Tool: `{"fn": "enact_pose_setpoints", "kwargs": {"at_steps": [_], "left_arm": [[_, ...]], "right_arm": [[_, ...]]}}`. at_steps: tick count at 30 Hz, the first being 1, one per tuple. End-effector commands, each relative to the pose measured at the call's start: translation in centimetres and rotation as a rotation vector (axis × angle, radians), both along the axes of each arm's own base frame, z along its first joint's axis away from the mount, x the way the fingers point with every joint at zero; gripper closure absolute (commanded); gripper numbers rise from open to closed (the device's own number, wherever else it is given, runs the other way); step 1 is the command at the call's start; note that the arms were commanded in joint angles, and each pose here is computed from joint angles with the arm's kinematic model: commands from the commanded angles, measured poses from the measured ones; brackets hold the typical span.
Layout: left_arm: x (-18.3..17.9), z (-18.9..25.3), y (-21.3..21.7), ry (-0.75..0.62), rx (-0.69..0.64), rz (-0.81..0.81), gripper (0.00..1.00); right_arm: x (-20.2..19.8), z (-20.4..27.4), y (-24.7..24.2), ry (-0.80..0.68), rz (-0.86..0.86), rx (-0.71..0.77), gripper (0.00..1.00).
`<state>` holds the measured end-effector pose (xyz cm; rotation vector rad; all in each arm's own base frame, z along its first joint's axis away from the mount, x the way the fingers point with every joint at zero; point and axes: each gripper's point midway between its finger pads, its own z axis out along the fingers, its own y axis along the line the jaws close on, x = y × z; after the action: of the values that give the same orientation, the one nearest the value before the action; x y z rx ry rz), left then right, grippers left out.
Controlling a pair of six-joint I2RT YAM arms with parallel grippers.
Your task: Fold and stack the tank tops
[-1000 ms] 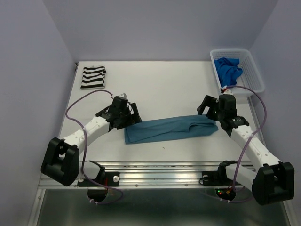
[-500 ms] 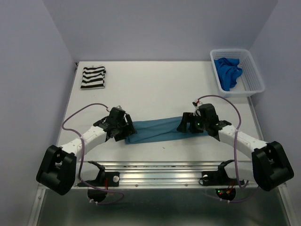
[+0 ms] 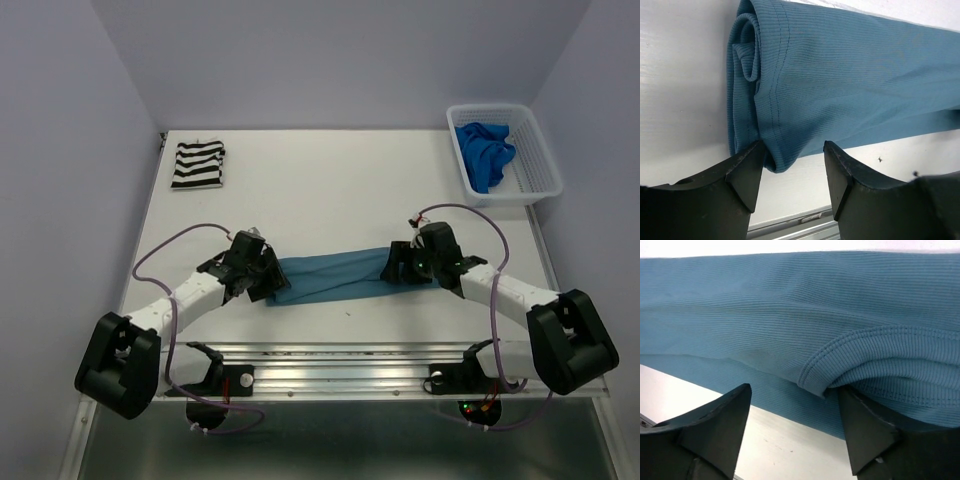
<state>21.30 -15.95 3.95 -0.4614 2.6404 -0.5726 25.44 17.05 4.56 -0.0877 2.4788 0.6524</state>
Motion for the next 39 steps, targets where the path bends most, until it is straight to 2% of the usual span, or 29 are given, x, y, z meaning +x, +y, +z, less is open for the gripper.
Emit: {"fn": "enact_pose_setpoints", "kwargs": {"at_steps": [1, 3, 6, 8, 9, 10, 11, 14, 18, 20, 27, 31, 34, 37, 39], "left_arm": [[-0.5, -0.2, 0.1, 0.011, -0.005, -0.007, 0.41], [-0.7, -0.7, 0.0, 0.029, -0.004, -0.015, 0.47], [-1.0, -1.1, -0.4, 0.036, -0.017, -0.031, 0.65], [-1.2, -1.3, -0.6, 0.042, -0.024, -0.049, 0.74], [-1.2, -1.4, -0.7, 0.045, -0.024, -0.05, 0.82], [-1.2, -1.4, -0.7, 0.047, -0.02, -0.057, 1.0], [-1.1, -1.6, -0.4, 0.053, -0.004, -0.049, 1.0], [-0.5, -0.4, -0.2, 0.022, 0.002, -0.029, 1.0], [0.7, 2.6, -0.4, -0.074, -0.018, -0.027, 1.0], [1.4, 4.0, 0.1, -0.11, 0.013, -0.014, 1.0], [1.6, 3.7, 1.2, -0.063, 0.098, -0.008, 1.0], [0.5, 2.5, 2.1, -0.01, 0.134, 0.002, 1.0], [-0.4, 1.5, 2.8, 0.02, 0.157, 0.013, 1.0], [-0.7, 0.7, 2.8, 0.043, 0.153, 0.019, 1.0], [-1.0, 0.1, 3.0, 0.07, 0.165, 0.039, 1.0]], "right_arm": [[0.5, -0.3, 0.7, -0.035, 0.021, 0.024, 0.27], [0.6, -0.4, 0.9, -0.029, 0.019, 0.033, 0.35], [0.6, -0.7, 0.7, -0.026, 0.013, 0.019, 0.43], [0.6, -0.8, 0.6, -0.022, 0.009, 0.019, 0.58], [0.6, -0.8, 0.6, -0.022, 0.007, 0.019, 0.65], [0.8, -0.6, 0.7, -0.026, 0.004, 0.022, 0.7], [0.9, -0.3, 0.8, -0.03, 0.0, 0.029, 0.78], [0.9, 0.5, 0.8, -0.022, -0.003, 0.029, 0.86], [1.1, 1.8, 0.7, -0.002, -0.016, 0.02, 0.89], [0.7, 2.7, 0.9, 0.024, -0.017, 0.029, 0.9], [-2.3, 2.9, 0.7, 0.156, -0.009, 0.04, 0.92], [-4.8, 1.8, 0.7, 0.264, 0.004, 0.059, 0.92], [-5.8, 0.9, 0.5, 0.289, 0.007, 0.049, 0.92], [-6.6, -0.7, 0.0, 0.33, -0.002, 0.024, 0.91], [-6.7, -1.4, 0.2, 0.331, 0.0, 0.034, 0.85]]}}
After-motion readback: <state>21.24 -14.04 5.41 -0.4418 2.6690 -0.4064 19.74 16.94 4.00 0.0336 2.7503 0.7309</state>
